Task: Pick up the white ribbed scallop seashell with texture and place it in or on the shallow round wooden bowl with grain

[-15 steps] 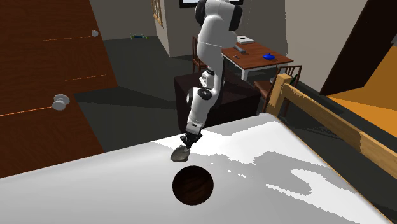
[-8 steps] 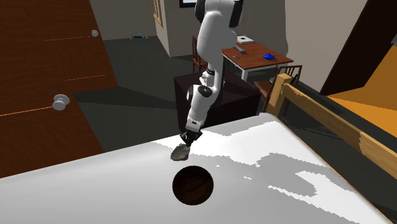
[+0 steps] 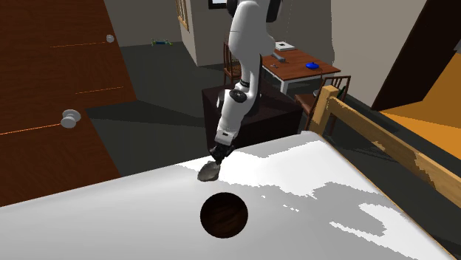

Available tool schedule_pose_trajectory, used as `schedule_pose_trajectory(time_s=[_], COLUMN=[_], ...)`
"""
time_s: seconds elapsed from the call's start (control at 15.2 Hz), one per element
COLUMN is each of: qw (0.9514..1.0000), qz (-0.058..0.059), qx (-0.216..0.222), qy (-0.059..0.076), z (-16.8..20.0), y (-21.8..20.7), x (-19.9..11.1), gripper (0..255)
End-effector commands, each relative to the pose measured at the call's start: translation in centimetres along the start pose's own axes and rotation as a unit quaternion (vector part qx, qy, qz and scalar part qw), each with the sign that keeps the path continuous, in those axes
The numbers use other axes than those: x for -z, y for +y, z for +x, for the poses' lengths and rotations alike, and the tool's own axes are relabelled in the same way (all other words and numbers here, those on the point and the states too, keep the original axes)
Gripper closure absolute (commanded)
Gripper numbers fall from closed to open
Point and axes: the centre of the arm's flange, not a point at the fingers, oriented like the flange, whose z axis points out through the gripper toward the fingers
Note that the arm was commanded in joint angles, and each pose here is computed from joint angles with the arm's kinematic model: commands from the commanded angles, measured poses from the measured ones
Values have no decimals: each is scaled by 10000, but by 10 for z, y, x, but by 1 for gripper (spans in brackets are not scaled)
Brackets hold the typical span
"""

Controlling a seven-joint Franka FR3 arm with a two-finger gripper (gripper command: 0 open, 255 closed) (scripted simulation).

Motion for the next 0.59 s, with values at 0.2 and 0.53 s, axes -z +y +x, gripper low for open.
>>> schedule_pose_trajectory(time_s=[0.2, 0.53], qw=[10000, 10000], qz=[1, 1], qx=[1, 1], qy=[-1, -1], z=[-2, -4], y=[6, 13], x=[26, 51], gripper=[255, 255])
